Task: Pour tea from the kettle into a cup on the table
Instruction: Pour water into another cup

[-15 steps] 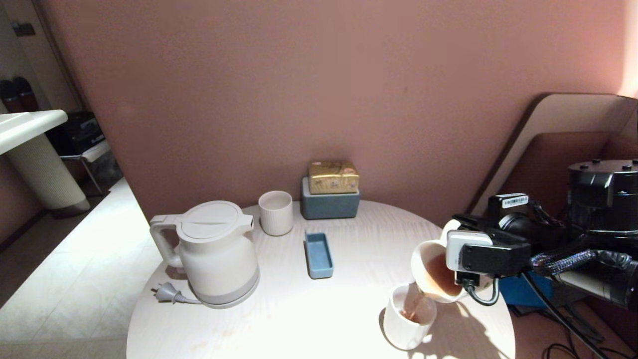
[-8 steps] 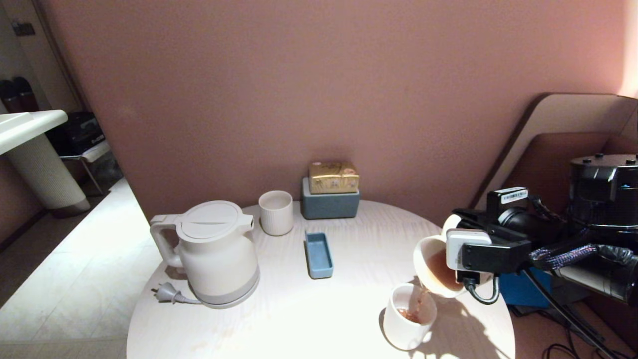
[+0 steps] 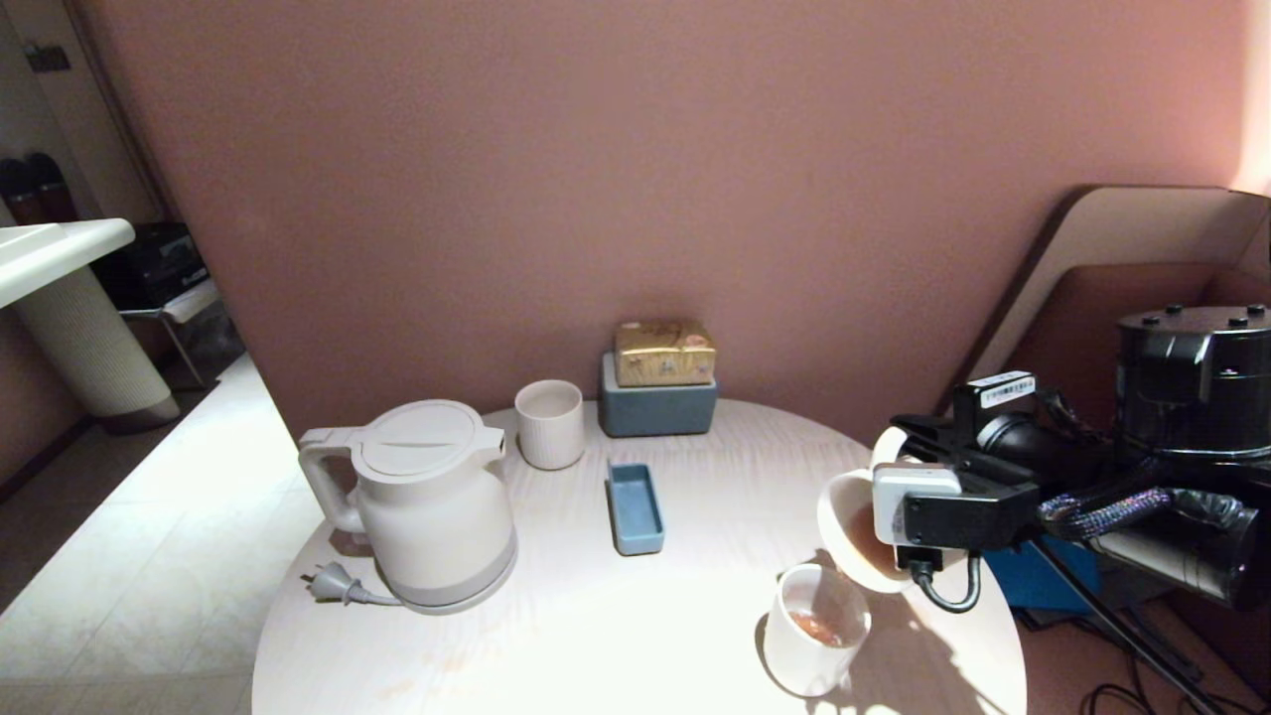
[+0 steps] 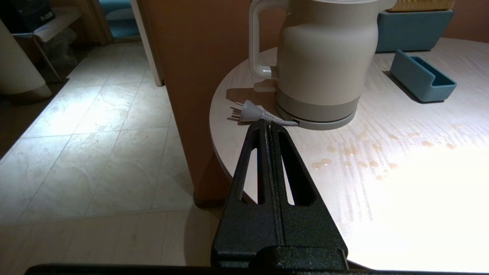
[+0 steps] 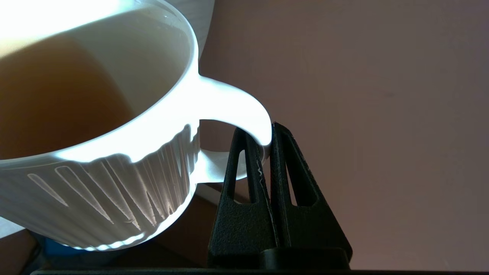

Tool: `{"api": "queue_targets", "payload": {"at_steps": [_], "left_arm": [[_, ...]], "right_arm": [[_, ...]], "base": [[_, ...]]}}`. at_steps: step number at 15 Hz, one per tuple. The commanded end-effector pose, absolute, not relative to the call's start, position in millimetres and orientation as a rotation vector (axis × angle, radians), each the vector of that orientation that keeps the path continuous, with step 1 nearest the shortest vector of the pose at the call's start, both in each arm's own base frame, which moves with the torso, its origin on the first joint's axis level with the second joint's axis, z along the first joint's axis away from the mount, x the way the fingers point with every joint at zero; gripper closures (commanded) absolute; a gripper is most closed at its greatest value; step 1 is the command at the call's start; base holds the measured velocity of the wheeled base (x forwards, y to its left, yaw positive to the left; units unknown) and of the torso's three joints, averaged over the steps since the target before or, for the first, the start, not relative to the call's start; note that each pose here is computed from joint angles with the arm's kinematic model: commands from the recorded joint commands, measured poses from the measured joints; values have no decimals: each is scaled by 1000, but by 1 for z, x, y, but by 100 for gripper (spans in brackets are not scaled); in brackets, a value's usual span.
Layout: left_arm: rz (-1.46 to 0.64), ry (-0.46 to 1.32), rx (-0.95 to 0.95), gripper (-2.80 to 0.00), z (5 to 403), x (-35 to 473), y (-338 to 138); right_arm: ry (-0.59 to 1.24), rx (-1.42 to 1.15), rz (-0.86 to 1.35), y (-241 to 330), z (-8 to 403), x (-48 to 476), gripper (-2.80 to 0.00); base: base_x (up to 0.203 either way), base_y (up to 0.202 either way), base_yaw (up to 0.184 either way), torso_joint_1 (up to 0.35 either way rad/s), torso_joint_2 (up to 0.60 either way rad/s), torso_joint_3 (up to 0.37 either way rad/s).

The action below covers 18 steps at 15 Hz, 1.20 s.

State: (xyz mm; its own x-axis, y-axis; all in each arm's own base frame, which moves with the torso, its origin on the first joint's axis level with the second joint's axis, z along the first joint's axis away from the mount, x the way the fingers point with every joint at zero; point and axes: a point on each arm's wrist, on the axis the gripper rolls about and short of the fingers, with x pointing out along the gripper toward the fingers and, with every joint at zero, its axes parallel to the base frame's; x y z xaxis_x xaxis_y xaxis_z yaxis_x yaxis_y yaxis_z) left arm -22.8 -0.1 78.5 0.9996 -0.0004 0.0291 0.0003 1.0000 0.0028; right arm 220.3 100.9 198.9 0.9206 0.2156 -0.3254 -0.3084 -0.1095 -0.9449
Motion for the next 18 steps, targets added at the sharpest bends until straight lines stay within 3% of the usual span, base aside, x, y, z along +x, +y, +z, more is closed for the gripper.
{"api": "queue_targets", "payload": {"at_steps": [1,18], "left_arm": [[0,-28,3,0,79,-23,0],[0,-29,3,0,79,-23,0]], "right_arm": [[69,-1637,453,106,197,220,0],[56,-1711,454,118,197,222,0]], "base": [[0,0,0,0,0,0],[0,0,0,0,0,0]]}}
